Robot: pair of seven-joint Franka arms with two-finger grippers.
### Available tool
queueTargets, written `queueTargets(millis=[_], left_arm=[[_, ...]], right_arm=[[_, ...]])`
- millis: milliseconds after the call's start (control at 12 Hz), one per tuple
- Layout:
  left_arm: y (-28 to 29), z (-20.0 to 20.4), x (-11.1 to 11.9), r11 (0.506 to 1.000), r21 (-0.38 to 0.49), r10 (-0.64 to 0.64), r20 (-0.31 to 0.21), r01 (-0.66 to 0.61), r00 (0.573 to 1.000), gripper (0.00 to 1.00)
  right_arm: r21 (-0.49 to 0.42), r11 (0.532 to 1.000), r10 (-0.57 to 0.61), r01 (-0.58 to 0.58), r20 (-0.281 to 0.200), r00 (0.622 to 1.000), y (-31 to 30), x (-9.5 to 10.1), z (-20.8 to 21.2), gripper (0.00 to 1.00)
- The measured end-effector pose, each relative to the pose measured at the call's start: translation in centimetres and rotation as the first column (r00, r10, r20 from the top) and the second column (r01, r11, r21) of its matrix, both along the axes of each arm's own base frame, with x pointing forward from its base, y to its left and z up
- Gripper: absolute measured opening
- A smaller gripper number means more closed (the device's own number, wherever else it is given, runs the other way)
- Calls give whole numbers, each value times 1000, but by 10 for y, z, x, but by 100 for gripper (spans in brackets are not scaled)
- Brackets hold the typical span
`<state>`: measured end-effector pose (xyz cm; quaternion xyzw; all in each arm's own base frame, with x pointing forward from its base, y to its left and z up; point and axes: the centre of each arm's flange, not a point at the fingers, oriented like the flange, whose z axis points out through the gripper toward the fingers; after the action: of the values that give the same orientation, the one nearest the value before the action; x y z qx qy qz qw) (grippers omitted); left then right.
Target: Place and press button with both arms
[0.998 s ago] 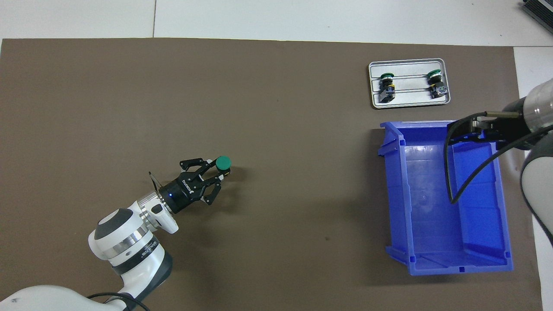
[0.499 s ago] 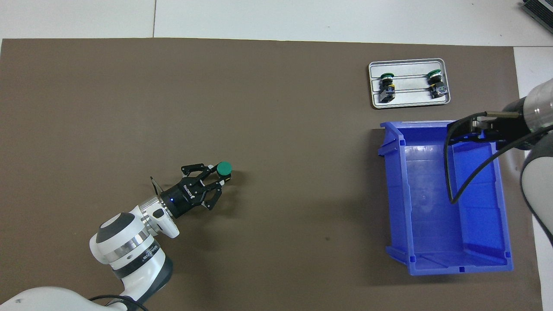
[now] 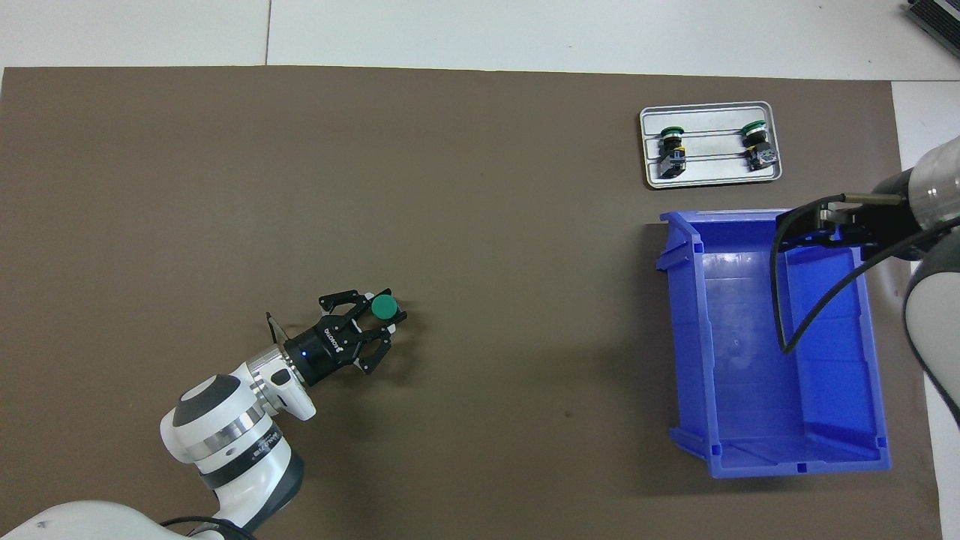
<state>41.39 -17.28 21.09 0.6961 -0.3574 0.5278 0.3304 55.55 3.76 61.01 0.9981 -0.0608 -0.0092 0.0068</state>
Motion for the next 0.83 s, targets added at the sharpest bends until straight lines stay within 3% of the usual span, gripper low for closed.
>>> queueTargets(millis=[166, 333, 499, 832], left_arm=[[0, 0, 0, 1000, 1, 0, -1, 0, 1000, 49], [0, -1, -1, 1000, 2, 0, -2, 0, 1000, 55], [0, -1, -2, 1000, 2, 0, -3, 0, 1000, 68], [0, -3, -4, 1000, 10, -3, -9, 3, 1000, 76]], right_arm=[[0, 1000, 0, 0, 0, 1000, 0, 0, 0, 100], [0, 1000, 0, 0, 0, 1000, 0, 0, 0, 100], [0, 1000, 0, 0, 0, 1000, 0, 0, 0, 100], [0, 1000, 0, 0, 0, 1000, 0, 0, 0, 100]])
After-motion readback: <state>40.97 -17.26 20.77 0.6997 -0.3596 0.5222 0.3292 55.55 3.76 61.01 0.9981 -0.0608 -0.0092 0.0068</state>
